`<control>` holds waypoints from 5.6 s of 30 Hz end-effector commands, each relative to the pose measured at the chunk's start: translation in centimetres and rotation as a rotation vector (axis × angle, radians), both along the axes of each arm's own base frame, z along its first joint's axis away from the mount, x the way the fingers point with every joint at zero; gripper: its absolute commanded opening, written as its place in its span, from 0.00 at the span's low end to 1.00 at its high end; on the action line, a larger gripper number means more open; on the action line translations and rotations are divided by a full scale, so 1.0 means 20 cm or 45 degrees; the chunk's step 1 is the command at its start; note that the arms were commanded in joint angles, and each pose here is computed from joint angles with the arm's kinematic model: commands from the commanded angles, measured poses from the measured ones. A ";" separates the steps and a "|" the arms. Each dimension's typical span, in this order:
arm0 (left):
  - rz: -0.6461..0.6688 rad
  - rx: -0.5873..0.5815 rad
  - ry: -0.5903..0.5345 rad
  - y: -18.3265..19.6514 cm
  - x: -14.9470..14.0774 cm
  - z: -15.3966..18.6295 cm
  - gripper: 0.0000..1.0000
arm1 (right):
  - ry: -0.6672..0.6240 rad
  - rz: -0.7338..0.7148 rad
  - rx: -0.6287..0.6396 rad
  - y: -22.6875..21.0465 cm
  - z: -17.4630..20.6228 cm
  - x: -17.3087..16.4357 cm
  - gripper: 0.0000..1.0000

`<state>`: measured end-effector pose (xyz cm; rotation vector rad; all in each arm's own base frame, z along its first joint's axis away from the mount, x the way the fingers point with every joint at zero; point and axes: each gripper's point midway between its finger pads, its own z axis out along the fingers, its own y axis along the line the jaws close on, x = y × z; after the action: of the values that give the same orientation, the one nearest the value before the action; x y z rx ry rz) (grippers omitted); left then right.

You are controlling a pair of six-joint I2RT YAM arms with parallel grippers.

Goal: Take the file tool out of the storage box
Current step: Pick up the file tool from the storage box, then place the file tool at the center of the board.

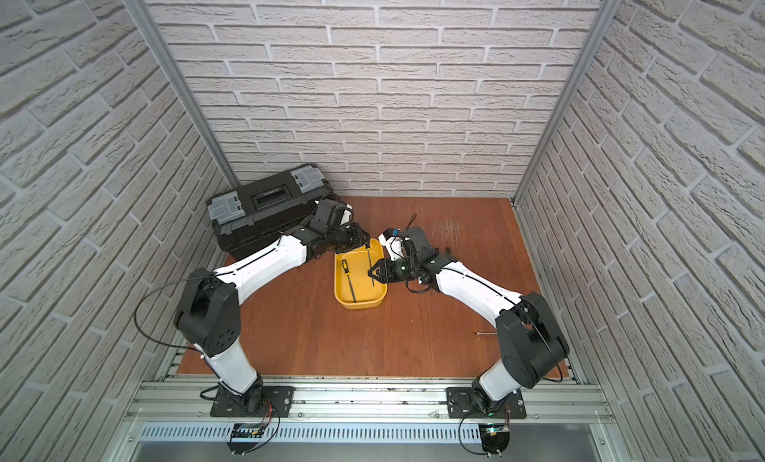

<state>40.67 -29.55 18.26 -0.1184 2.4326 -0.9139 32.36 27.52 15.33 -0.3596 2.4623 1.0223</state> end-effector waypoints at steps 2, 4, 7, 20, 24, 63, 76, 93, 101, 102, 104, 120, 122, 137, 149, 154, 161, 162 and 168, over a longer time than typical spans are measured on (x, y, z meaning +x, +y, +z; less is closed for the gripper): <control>-0.009 -0.083 -0.084 -0.01 0.02 0.14 0.15 | -0.063 0.015 0.036 0.06 0.07 0.04 0.36; -0.006 -0.092 -0.088 -0.01 0.02 0.15 0.15 | -0.059 0.015 0.033 0.06 0.06 0.05 0.34; -0.002 -0.100 -0.096 0.00 0.02 0.18 0.16 | -0.054 0.017 0.030 0.07 0.06 0.05 0.30; 0.021 -0.149 -0.106 0.04 0.03 0.21 0.15 | -0.064 0.011 0.022 0.08 0.05 0.05 0.19; 0.022 -0.149 -0.106 0.05 0.03 0.21 0.15 | -0.072 0.007 0.018 0.07 0.06 0.05 0.14; -0.140 0.105 0.023 0.25 -0.04 0.19 0.98 | 0.019 -0.488 -0.707 -0.54 -0.19 -0.03 0.03; -0.121 0.173 0.027 0.32 -0.12 0.22 0.99 | 0.124 -0.471 -0.792 -0.53 -0.33 -0.02 0.03; -0.122 0.187 0.021 0.33 -0.14 0.23 0.98 | 0.179 -0.436 -0.881 -0.49 -0.45 0.07 0.03; -0.121 0.192 0.030 0.33 -0.14 0.22 0.98 | 0.209 -0.465 -0.898 -0.53 -0.49 0.08 0.03; -0.122 0.193 0.032 0.33 -0.14 0.21 0.99 | 0.213 -0.467 -0.898 -0.54 -0.50 0.08 0.03; -0.124 0.192 0.035 0.33 -0.14 0.21 0.98 | 0.218 -0.469 -0.894 -0.54 -0.50 0.08 0.03; -0.133 0.193 0.049 0.30 -0.14 0.18 0.98 | 0.268 -0.488 -0.881 -0.61 -0.57 0.08 0.03; -0.136 0.194 0.048 0.30 -0.14 0.18 0.99 | 0.275 -0.491 -0.881 -0.61 -0.59 0.08 0.03; -0.144 0.197 0.059 0.28 -0.15 0.16 0.98 | 0.316 -0.491 -0.881 -0.62 -0.66 0.08 0.03; -0.146 0.198 0.063 0.28 -0.14 0.15 0.98 | 0.340 -0.514 -0.895 -0.66 -0.69 0.07 0.03; -0.149 0.197 0.064 0.28 -0.14 0.15 0.99 | 0.344 -0.509 -0.886 -0.65 -0.70 0.07 0.03; -0.151 0.201 0.071 0.27 -0.14 0.14 0.98 | 0.345 -0.503 -0.884 -0.64 -0.71 0.08 0.03; -0.150 0.200 0.069 0.27 -0.14 0.14 0.98 | 0.347 -0.502 -0.884 -0.64 -0.71 0.08 0.03; -0.157 0.198 0.073 0.26 -0.15 0.14 0.99 | 0.344 -0.497 -0.888 -0.64 -0.71 0.08 0.12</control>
<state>37.80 -23.98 21.69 0.0444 2.5678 -0.7853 33.78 14.58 1.74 0.0674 2.9110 0.0265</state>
